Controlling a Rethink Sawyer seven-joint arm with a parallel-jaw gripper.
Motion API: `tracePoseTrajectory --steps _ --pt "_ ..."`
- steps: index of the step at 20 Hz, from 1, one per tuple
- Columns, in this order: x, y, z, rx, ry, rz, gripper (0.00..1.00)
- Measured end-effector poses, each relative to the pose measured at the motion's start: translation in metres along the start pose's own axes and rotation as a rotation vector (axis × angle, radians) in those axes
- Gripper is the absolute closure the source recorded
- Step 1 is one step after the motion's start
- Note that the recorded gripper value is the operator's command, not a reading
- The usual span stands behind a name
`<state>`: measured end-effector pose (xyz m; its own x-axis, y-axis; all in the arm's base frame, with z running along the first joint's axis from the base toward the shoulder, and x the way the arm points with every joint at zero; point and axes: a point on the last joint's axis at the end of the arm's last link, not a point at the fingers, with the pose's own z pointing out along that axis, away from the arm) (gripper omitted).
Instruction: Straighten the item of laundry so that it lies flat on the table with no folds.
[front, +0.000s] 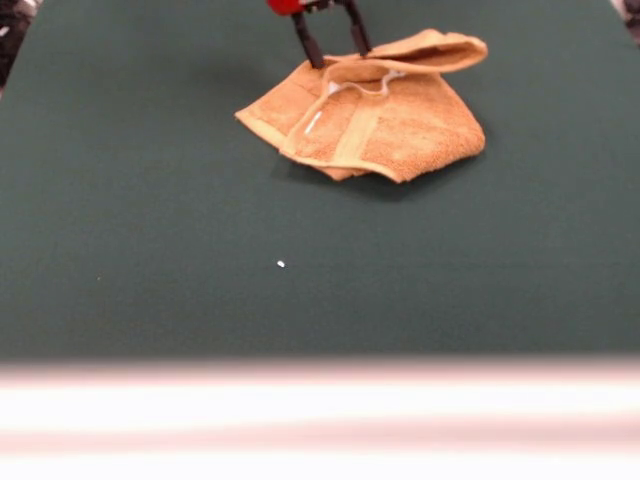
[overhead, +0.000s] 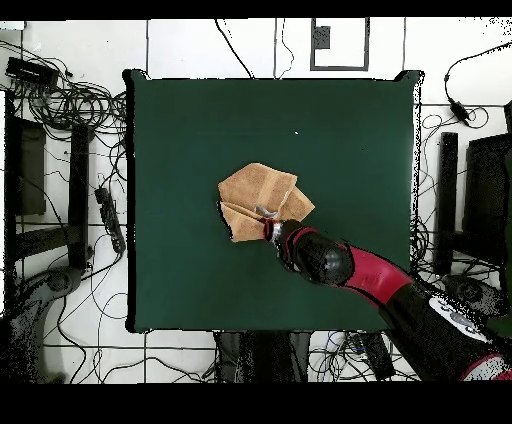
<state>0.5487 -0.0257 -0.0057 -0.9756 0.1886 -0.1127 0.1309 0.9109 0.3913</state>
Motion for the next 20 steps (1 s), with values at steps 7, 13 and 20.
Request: tracePoseTrajectory --steps 7,13,20 --pt "0.005 0.000 0.013 -0.015 -0.004 0.017 0.00" --pt "0.013 -0.001 0.022 -0.025 0.014 0.031 0.00" --pt "0.020 0.002 0.029 -0.036 0.030 0.036 0.00"
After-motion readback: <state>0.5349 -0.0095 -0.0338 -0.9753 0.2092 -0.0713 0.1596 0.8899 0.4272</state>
